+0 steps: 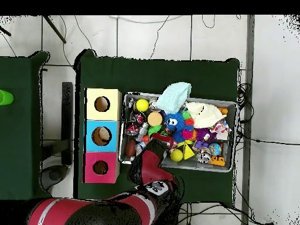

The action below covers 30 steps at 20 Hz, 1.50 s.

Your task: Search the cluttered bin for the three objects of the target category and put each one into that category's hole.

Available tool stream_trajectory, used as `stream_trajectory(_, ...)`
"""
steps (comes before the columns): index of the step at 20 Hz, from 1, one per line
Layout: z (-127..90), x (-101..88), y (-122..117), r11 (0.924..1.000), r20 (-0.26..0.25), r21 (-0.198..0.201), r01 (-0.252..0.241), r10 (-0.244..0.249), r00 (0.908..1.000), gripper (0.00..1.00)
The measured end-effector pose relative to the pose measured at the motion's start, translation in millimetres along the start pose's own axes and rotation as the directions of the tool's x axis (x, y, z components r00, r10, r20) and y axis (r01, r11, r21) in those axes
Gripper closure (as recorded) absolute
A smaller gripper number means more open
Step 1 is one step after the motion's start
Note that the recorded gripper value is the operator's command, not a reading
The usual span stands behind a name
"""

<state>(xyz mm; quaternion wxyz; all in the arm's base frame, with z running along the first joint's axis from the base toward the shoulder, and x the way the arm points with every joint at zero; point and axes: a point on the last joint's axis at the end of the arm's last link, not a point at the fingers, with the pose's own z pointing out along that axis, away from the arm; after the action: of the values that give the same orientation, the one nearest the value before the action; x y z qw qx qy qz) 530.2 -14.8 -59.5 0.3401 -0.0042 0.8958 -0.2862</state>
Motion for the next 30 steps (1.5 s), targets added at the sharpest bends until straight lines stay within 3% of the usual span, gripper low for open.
stream_trajectory(5, 1, 2.1, 0, 0.9999, 0.028, 0.016, 0.006, -0.006, 0.9996, 0.0)
stream_trajectory(6, 2, 3.1, 0, 0.9998, 0.029, 0.022, 0.004, -0.004, 0.9996, 1.0)
stream_trajectory(24, 0, 0.8, 0, 0.9998, 0.029, 0.017, 0.004, -0.004, 0.9996, 1.0)
stream_trajectory(27, -7, -6.4, -2, 1.0, 0.01, -0.003, 0.004, -0.004, 0.9999, 1.0)
stream_trajectory(30, -22, -26.9, -14, 0.999, -0.072, -0.042, -0.015, 0.011, 0.9973, 1.0)
